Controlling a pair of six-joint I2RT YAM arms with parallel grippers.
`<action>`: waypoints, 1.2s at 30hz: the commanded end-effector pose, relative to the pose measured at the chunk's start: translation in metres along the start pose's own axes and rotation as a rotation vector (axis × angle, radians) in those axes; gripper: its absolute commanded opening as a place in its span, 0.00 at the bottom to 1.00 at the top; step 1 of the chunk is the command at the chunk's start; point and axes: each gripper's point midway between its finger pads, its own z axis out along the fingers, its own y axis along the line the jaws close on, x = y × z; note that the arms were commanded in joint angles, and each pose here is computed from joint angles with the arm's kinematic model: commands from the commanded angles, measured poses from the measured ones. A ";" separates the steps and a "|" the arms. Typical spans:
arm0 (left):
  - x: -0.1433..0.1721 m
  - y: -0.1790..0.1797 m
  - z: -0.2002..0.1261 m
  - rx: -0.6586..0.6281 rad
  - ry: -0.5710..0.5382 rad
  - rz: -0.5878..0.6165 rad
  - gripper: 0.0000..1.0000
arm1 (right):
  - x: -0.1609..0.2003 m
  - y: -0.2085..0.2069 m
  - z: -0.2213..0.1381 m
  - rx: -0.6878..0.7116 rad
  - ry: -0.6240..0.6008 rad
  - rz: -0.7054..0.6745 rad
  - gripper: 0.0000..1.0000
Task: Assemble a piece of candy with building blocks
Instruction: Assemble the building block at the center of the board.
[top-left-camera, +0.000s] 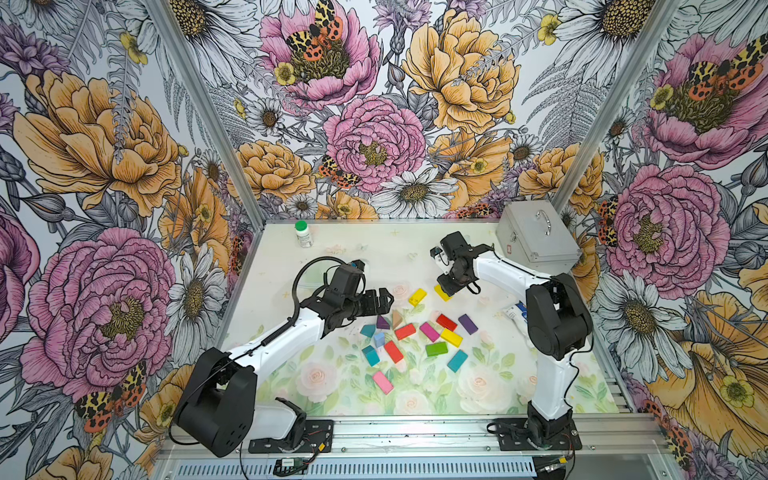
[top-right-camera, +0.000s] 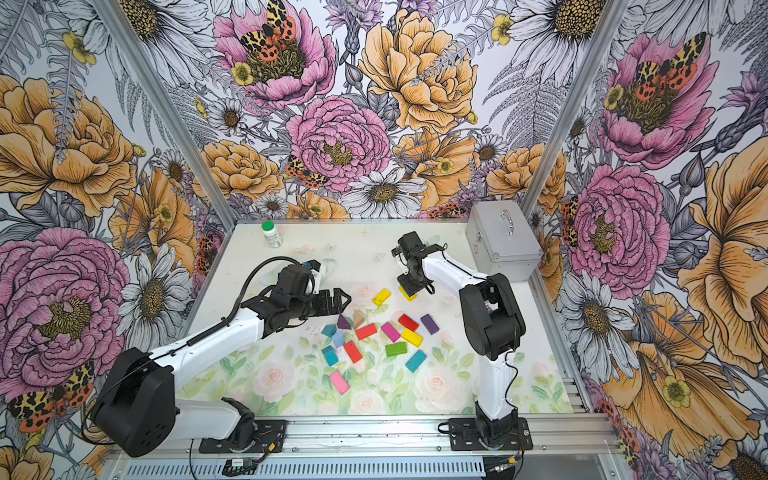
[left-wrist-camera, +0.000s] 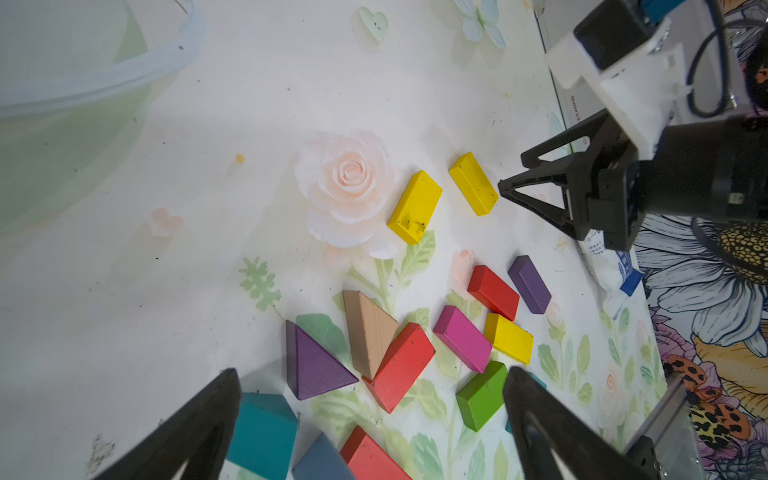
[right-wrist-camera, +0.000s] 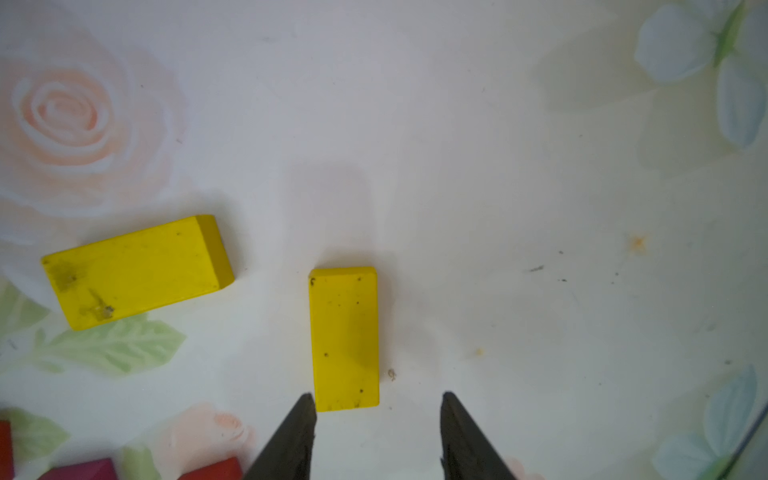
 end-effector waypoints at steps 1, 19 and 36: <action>-0.004 -0.007 -0.005 0.034 -0.012 0.017 0.99 | -0.010 0.017 0.009 -0.082 0.004 -0.065 0.50; -0.008 -0.007 0.004 0.025 0.001 0.023 0.99 | -0.001 0.028 0.044 -0.129 0.110 -0.179 0.39; -0.005 -0.001 -0.008 0.034 -0.018 0.005 0.99 | -0.019 0.059 0.041 -0.164 0.052 -0.568 0.20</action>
